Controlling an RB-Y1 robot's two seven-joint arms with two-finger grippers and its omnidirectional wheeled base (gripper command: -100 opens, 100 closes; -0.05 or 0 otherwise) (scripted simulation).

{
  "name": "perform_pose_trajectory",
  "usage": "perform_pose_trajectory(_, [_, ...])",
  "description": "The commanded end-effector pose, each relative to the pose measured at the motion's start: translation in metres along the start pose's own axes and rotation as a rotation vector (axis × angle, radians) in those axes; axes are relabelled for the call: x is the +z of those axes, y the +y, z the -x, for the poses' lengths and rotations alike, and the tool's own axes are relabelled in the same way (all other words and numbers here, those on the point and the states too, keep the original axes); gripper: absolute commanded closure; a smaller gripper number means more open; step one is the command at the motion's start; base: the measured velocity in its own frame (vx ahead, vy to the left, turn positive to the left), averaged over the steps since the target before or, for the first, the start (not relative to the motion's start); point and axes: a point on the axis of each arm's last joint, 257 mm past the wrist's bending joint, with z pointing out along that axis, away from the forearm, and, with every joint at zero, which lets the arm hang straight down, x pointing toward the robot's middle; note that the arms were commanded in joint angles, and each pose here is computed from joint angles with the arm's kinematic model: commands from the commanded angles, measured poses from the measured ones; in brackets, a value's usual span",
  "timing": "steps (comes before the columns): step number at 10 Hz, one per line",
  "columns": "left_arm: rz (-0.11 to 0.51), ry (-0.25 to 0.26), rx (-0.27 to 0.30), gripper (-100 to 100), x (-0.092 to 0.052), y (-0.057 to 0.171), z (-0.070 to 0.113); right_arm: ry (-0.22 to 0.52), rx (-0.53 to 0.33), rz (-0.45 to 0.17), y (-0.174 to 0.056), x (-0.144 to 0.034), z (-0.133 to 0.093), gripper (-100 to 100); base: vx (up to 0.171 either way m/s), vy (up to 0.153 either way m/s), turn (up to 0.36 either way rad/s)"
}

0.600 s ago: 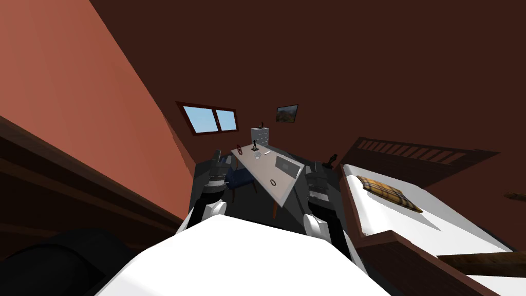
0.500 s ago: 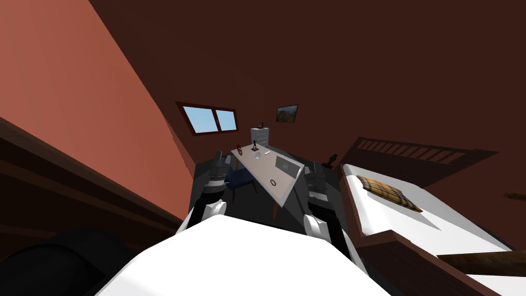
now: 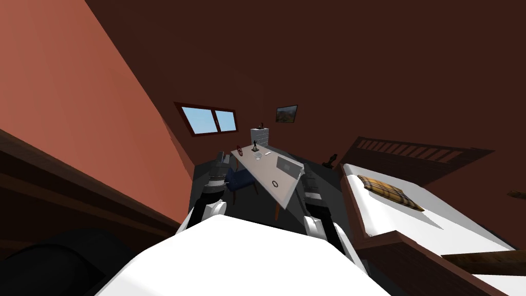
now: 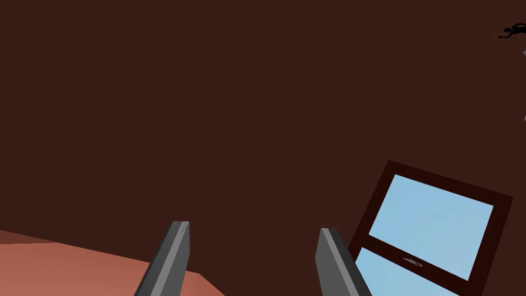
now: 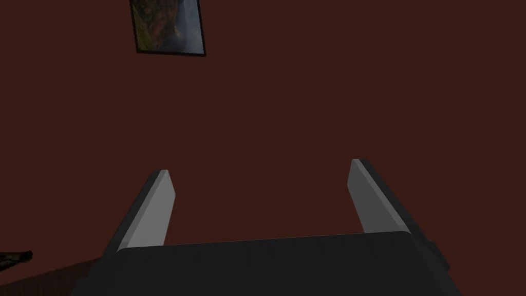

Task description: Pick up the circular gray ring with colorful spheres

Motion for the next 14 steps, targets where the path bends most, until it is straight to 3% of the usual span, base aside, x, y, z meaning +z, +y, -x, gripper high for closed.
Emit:
perform_pose_trajectory(1, [0.000,0.000,0.000,0,0.000,0.000,0.000,0.046,-0.075,-0.046,-0.019,-0.002,-0.012,-100,0.032,0.092,-0.030])
perform_pose_trajectory(4, [0.000,0.000,0.000,0,0.000,0.000,0.000,0.135,-0.222,-0.143,-0.067,-0.011,-0.035,-100,0.041,0.101,-0.035])
perform_pose_trajectory(7, [0.000,0.000,0.000,0,0.000,0.000,0.000,0.170,-0.284,-0.177,-0.085,-0.015,-0.043,-100,0.022,0.066,-0.015])
perform_pose_trajectory(11, [0.000,0.000,0.000,0,0.000,0.000,0.000,0.275,-0.455,-0.284,-0.142,-0.032,-0.063,-100,0.033,0.073,-0.019])
perform_pose_trajectory(14, [0.000,0.000,0.000,0,0.000,0.000,0.000,0.318,-0.529,-0.320,-0.162,-0.039,-0.069,-100,0.032,0.052,-0.011])
